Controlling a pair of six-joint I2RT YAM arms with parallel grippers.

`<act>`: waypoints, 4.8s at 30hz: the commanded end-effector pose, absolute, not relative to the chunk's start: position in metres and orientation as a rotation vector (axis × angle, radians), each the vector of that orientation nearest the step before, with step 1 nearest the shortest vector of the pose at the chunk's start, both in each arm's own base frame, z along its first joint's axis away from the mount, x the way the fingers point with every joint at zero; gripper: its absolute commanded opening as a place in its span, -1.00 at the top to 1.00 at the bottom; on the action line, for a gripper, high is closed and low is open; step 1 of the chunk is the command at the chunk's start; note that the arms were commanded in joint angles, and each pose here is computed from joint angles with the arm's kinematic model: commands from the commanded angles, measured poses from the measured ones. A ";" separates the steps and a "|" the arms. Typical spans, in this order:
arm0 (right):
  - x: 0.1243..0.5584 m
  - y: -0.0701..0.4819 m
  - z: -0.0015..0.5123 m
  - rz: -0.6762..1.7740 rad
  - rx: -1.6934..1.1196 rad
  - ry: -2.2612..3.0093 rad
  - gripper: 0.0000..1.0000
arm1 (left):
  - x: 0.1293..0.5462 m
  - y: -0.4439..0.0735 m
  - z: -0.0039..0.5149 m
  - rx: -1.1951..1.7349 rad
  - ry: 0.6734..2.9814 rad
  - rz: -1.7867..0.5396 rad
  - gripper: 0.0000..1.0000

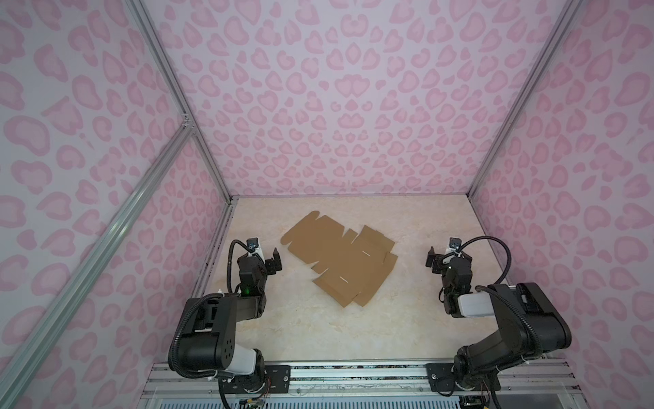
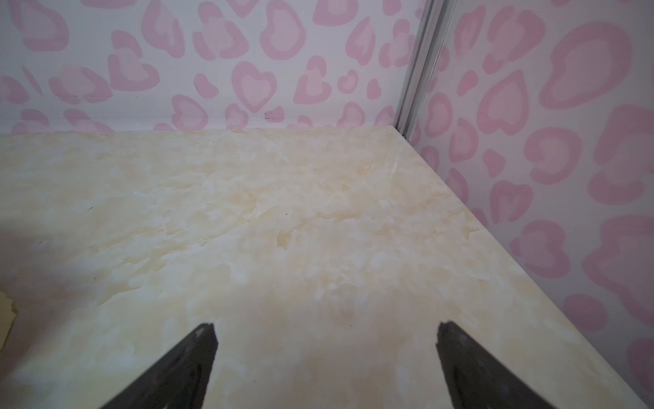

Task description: Fold the paper box

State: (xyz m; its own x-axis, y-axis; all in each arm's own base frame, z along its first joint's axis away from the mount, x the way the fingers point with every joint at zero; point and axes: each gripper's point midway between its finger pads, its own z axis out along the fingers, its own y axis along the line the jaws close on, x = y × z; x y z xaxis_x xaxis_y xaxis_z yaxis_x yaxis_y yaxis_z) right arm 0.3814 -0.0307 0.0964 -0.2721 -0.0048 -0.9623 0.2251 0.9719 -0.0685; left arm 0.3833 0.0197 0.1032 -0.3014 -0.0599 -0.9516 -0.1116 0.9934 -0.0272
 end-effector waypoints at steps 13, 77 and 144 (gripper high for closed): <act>0.384 -0.032 0.104 -0.227 0.168 1.802 -1.00 | 0.388 0.021 0.117 -0.121 1.822 0.056 -0.94; 0.295 0.151 0.109 0.639 0.496 2.241 -0.52 | 0.324 -0.002 0.239 -0.737 2.025 -0.624 -0.95; 0.356 0.184 0.030 0.866 0.461 2.244 0.57 | 0.306 -0.014 0.234 -0.601 2.090 -0.530 -0.94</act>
